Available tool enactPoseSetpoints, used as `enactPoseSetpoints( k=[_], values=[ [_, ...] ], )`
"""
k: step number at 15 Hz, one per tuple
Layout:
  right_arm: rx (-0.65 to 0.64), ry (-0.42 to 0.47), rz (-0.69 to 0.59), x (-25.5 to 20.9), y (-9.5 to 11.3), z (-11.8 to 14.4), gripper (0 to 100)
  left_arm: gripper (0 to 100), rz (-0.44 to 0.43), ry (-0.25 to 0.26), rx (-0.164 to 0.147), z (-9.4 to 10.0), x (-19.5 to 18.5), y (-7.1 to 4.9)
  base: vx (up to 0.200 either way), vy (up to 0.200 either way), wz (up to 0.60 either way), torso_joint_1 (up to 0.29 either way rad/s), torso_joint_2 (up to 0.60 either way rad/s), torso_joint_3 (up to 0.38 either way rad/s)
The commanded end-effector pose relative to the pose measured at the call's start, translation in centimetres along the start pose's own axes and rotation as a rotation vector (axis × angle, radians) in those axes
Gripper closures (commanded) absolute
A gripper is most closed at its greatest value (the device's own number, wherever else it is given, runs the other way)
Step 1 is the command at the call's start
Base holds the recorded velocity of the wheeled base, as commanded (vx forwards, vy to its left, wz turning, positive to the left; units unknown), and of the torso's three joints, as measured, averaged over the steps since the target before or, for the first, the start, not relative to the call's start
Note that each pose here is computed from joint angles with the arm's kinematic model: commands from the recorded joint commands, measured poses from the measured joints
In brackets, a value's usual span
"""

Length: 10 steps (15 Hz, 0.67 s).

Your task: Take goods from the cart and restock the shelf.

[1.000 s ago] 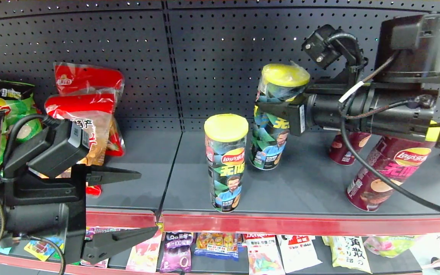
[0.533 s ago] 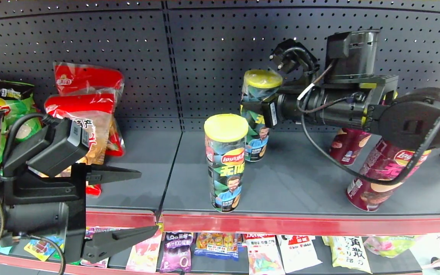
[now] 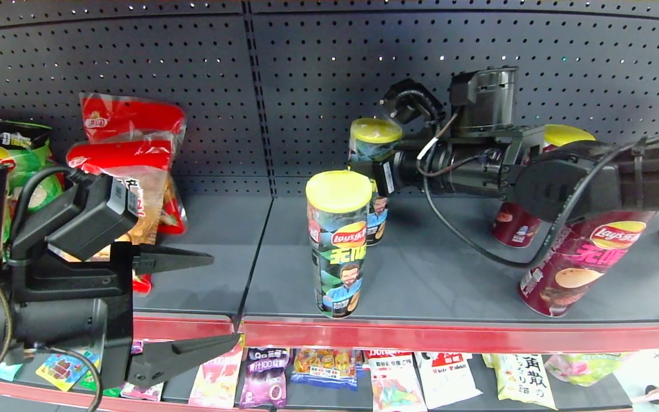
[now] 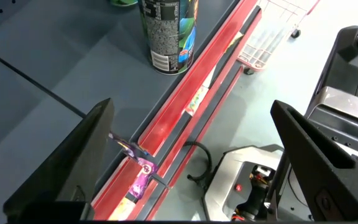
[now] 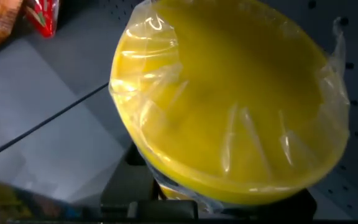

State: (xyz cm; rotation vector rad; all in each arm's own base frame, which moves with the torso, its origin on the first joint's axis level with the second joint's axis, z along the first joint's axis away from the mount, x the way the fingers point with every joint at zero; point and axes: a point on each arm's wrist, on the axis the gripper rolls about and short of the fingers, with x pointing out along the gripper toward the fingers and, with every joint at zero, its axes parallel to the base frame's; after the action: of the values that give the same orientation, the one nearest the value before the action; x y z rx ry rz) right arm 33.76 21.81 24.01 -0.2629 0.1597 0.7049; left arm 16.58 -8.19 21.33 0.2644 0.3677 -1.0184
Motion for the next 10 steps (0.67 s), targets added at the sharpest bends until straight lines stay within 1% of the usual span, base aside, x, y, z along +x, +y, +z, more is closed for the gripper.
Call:
enactPoseSetpoints(
  k=[1,7,10],
  values=[
    [0.001,0.002,0.003,0.9,0.0,-0.2,100,0,-0.002,0.003,-0.002,0.1,0.2,0.2,0.000,0.000,0.00,0.000,0.00,0.000],
    [0.008,0.002,0.005,2.0,0.0,-0.4,100,0,-0.006,0.001,-0.001,0.6,0.8,0.7,0.000,0.000,0.00,0.000,0.00,0.000],
    [0.030,0.005,0.008,2.1,0.1,-0.5,100,0,-0.010,0.007,-0.004,0.6,1.0,0.8,0.000,0.000,0.00,0.000,0.00,0.000]
  ],
)
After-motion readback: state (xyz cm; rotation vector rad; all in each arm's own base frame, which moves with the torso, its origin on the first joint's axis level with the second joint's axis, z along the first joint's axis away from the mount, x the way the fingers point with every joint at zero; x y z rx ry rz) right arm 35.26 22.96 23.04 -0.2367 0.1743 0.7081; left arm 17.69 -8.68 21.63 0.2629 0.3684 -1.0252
